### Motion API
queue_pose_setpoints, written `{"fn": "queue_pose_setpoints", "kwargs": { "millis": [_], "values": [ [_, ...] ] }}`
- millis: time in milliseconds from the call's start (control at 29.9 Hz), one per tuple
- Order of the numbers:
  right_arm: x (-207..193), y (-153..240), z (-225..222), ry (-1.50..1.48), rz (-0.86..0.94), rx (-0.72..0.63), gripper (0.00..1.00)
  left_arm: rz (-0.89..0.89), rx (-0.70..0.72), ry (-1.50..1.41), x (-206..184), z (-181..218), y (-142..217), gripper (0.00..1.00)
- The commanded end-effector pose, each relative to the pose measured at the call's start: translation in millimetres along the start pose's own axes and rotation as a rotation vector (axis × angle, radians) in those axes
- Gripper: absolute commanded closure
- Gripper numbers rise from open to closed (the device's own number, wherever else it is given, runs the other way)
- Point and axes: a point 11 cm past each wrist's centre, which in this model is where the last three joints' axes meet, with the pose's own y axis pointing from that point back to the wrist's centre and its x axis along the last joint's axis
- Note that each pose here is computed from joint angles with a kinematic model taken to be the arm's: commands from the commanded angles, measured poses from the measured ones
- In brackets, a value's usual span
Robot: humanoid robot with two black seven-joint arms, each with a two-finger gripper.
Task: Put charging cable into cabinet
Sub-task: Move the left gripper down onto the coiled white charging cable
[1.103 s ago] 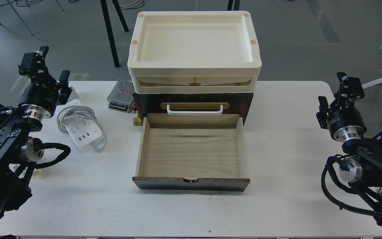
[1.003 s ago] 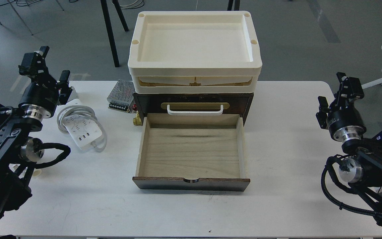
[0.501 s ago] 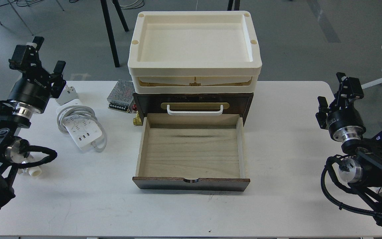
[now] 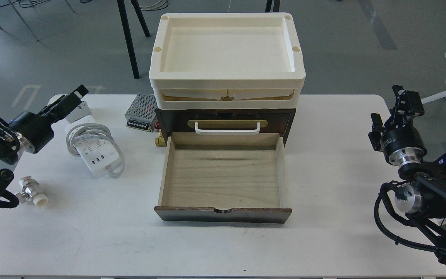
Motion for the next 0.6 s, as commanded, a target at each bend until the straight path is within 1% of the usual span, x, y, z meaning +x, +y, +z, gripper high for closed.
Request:
{"fn": "queue_pose_setpoints", "kwargs": {
  "millis": [0,134,267,368,501,568],
  "values": [
    [0,0,0,-0.001,-0.001,0.000,0.01,-0.091,0.023,-0.165,-4,-11,11,0.02],
    [0,0,0,-0.001,-0.001,0.000,0.01,-0.133,-0.012,-0.293,-13,-5,6,0.02],
    [0,0,0,0.000,0.001,0.000,0.01,-0.157,0.050,-0.413,-23,-33,16,0.02],
    [0,0,0,0.000,0.001,0.000,0.01,-0.151,0.050,-0.522,-24,-38,7,0.02],
    [0,0,0,0.000,0.001,0.000,0.01,-0.164,0.107,-0.619,-26,-58,8,0.04],
    [0,0,0,0.000,0.001,0.000,0.01,-0.170,0.108,-0.640,-31,-58,3,0.04]
  ]
}}
